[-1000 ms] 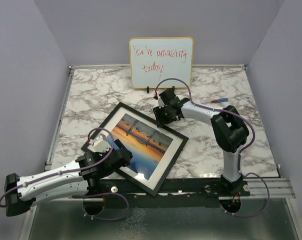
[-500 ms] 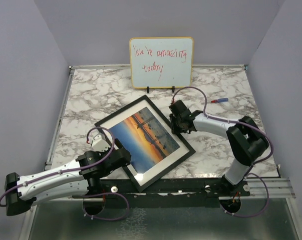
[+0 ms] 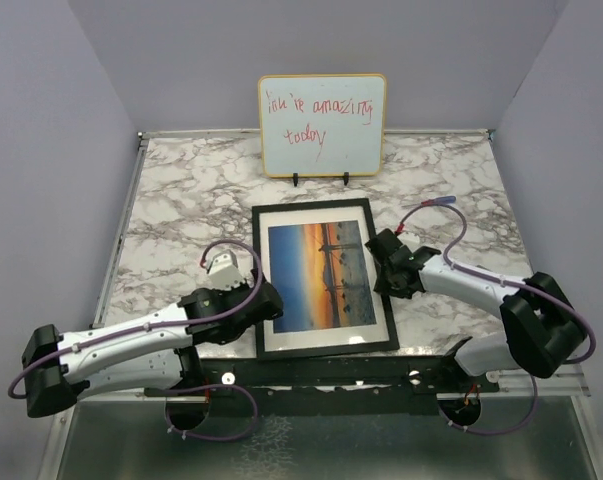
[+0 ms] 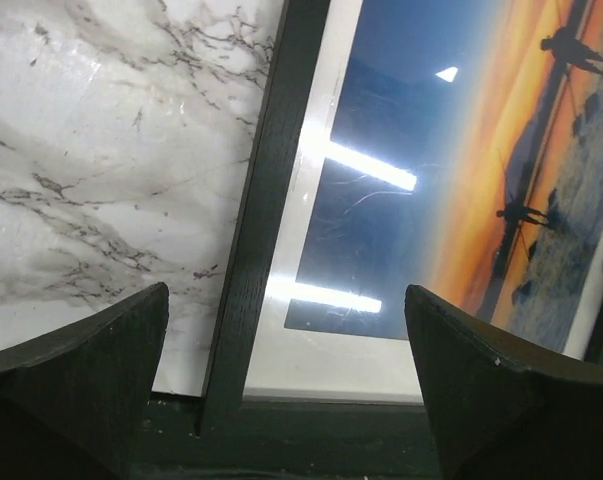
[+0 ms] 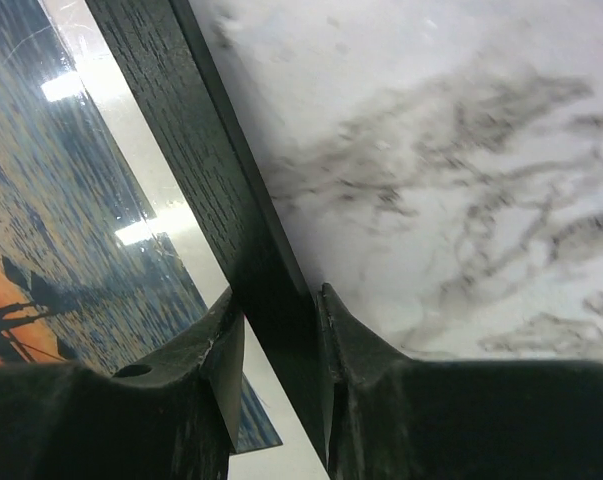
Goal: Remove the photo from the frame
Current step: Adjust the photo frame at the center of the board, then pick up the photo frame item at the center of the board.
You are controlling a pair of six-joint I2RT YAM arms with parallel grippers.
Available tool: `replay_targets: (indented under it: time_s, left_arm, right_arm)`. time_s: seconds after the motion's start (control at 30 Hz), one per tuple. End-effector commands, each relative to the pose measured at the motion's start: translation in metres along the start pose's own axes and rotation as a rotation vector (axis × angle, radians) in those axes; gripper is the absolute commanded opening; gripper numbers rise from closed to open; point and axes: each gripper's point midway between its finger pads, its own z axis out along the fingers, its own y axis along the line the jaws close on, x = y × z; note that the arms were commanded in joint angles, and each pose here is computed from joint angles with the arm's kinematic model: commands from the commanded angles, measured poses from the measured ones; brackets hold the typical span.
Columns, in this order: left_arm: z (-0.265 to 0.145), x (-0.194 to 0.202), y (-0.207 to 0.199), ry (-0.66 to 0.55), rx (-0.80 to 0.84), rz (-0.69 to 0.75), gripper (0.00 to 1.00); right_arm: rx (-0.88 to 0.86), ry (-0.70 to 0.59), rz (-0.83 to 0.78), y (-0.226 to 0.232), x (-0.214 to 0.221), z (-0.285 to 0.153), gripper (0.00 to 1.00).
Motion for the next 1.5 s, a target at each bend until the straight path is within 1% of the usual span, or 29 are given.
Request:
replay_targets:
  time_s: [0.0,0.07,0.13,0.2,0.23,0.27,0.3,0.4,0.5,0.57,0.63,0.67,0.73,0.83,0.9,0.97,1.0,1.1,1.17,1.2,1.23,1.33,1.4,1.47]
  left_arm:
    - [0.011,-0.007,-0.024,-0.013,-0.004,0.117,0.99]
    - [0.021,-0.009,-0.025,0.024,-0.014,0.128,0.99]
    - [0.033,-0.016,-0.023,0.05,-0.007,0.098,0.99]
    - [0.039,-0.026,-0.027,0.057,0.038,0.078,0.99]
    - [0.041,-0.03,-0.03,0.056,0.061,0.077,0.99]
    - [0.042,-0.034,-0.033,0.056,0.078,0.081,0.99]
    - [0.044,-0.035,-0.034,0.064,0.085,0.089,0.99]
    - [0.048,-0.035,-0.036,0.091,0.082,0.123,0.99]
    - [0.051,-0.032,-0.037,0.114,0.077,0.148,0.99]
    - [0.052,-0.03,-0.035,0.123,0.074,0.152,0.99]
    - [0.052,-0.029,-0.033,0.122,0.072,0.153,0.99]
    - [0.053,-0.029,-0.031,0.123,0.069,0.155,0.99]
    - [0.053,-0.03,-0.03,0.121,0.069,0.154,0.99]
    - [0.052,-0.032,-0.029,0.114,0.068,0.147,0.99]
    - [0.051,-0.033,-0.028,0.111,0.069,0.145,0.99]
    - [0.051,-0.035,-0.027,0.108,0.066,0.149,0.99]
    - [0.05,-0.036,-0.027,0.105,0.063,0.151,0.99]
    - [0.048,-0.041,-0.026,0.097,0.054,0.16,0.99]
    - [0.046,-0.044,-0.026,0.088,0.05,0.164,0.99]
    - [0.045,-0.047,-0.027,0.081,0.048,0.163,0.99]
    - [0.043,-0.05,-0.027,0.072,0.046,0.162,0.99]
    - [0.037,-0.061,-0.03,0.042,0.043,0.163,0.99]
    - [0.033,-0.068,-0.031,0.021,0.037,0.163,0.99]
    - [0.029,-0.075,-0.031,0.003,0.03,0.168,0.99]
  right_arm:
    - [0.244,0.04,0.159,-0.066,0.035,-0.01,0.09]
    - [0.199,0.019,0.19,-0.065,0.034,-0.016,0.13]
    - [0.128,0.002,0.174,-0.055,0.031,-0.016,0.3]
    - [0.111,-0.008,0.171,-0.051,0.026,-0.018,0.38]
    - [0.113,-0.013,0.158,-0.049,0.023,-0.017,0.44]
    - [0.13,-0.016,0.146,-0.05,0.02,-0.016,0.54]
    - [0.151,-0.021,0.135,-0.051,0.016,-0.015,0.58]
    - [0.193,-0.016,0.093,-0.05,0.008,-0.007,0.64]
    - [0.189,-0.016,0.091,-0.049,0.002,0.003,0.64]
    - [0.128,-0.011,0.089,-0.043,0.0,0.009,0.58]
    - [0.051,-0.003,0.079,-0.033,-0.001,0.013,0.48]
    - [0.041,-0.005,0.084,-0.032,-0.001,0.012,0.45]
    - [0.04,-0.01,0.089,-0.033,-0.002,0.011,0.36]
    - [0.064,-0.035,0.095,-0.038,-0.007,0.004,0.26]
    - [0.102,-0.053,0.099,-0.045,-0.014,-0.003,0.23]
    - [0.097,-0.071,0.066,-0.043,-0.023,-0.011,0.15]
    - [0.082,-0.086,0.05,-0.04,-0.03,-0.016,0.13]
    - [0.078,-0.118,0.014,-0.039,-0.043,-0.031,0.12]
    - [0.035,-0.135,-0.026,-0.033,-0.05,-0.042,0.1]
    - [0.008,-0.135,-0.057,-0.03,-0.051,-0.045,0.06]
    - [-0.011,-0.134,-0.066,-0.026,-0.053,-0.049,0.05]
    - [-0.105,-0.114,-0.117,-0.011,-0.051,-0.057,0.01]
    - [-0.17,-0.085,-0.139,0.002,-0.046,-0.06,0.01]
    - [-0.216,-0.085,-0.167,0.019,-0.042,-0.064,0.01]
